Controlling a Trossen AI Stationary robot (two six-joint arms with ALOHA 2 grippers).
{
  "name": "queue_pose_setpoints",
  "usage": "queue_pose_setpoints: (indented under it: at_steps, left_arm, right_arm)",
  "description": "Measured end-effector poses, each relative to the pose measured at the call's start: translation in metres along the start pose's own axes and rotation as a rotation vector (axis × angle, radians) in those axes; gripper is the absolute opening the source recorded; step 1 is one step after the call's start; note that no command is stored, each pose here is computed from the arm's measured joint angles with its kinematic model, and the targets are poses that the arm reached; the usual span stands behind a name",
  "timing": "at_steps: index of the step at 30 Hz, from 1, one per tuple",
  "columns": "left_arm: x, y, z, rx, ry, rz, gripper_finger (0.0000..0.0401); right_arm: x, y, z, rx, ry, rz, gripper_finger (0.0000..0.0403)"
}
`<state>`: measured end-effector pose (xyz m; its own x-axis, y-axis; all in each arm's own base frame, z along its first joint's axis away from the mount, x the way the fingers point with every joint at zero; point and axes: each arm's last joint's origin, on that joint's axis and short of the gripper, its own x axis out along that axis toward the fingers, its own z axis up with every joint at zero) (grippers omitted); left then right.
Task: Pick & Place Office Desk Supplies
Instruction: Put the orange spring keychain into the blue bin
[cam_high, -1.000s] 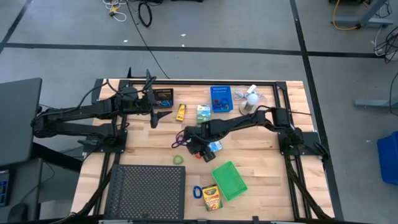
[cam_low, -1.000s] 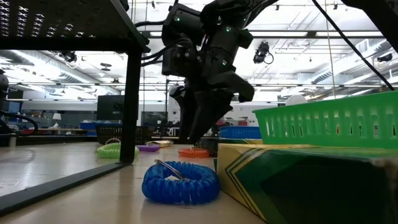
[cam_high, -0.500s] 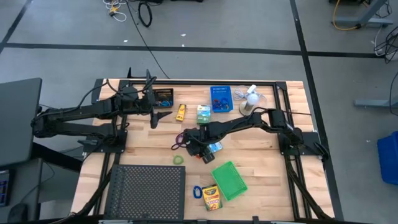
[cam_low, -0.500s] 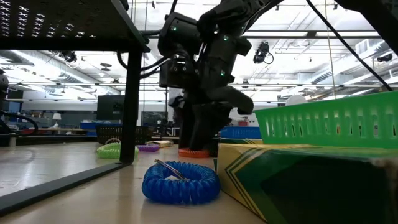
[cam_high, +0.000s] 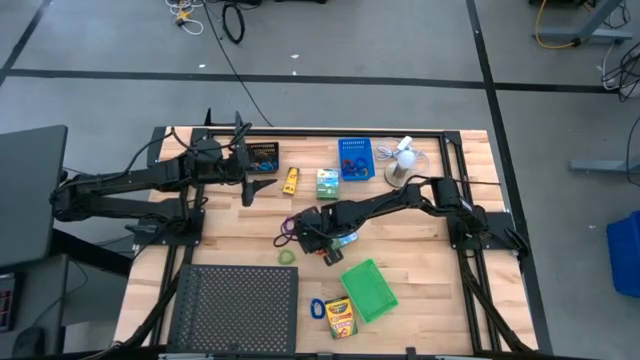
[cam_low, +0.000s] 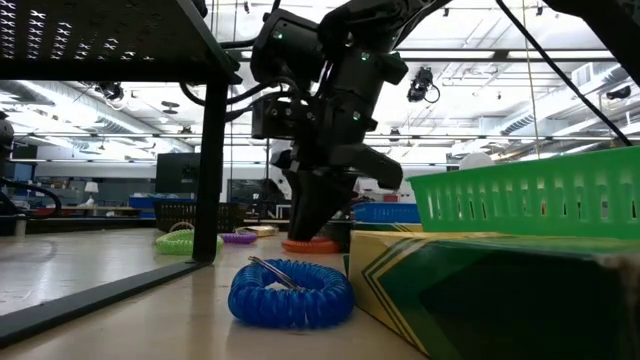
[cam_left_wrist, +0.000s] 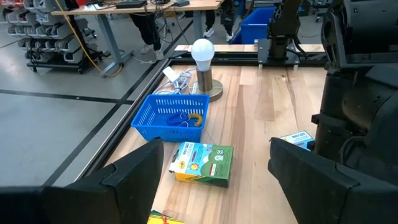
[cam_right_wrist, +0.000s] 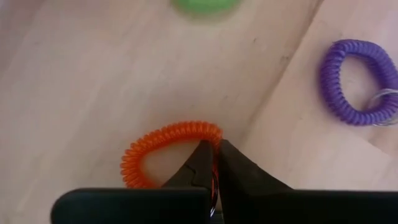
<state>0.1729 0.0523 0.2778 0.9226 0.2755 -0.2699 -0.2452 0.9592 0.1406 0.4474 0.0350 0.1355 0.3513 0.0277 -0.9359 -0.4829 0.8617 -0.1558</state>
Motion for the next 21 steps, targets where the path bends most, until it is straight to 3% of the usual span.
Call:
queue_pose_setpoints:
  at_steps: [12,21]
  left_arm:
    - [0.0,0.0,0.0,0.002,0.0,0.0,0.0303]
    - [0.0,0.0,0.0,0.002,0.005,-0.003,0.0303]
  right_arm:
    - [-0.001,-0.011,-0.001,0.069,0.005,-0.1,0.0006]
    - [-0.029,-0.041,0.002,0.159,-0.167,-0.156,0.0006]
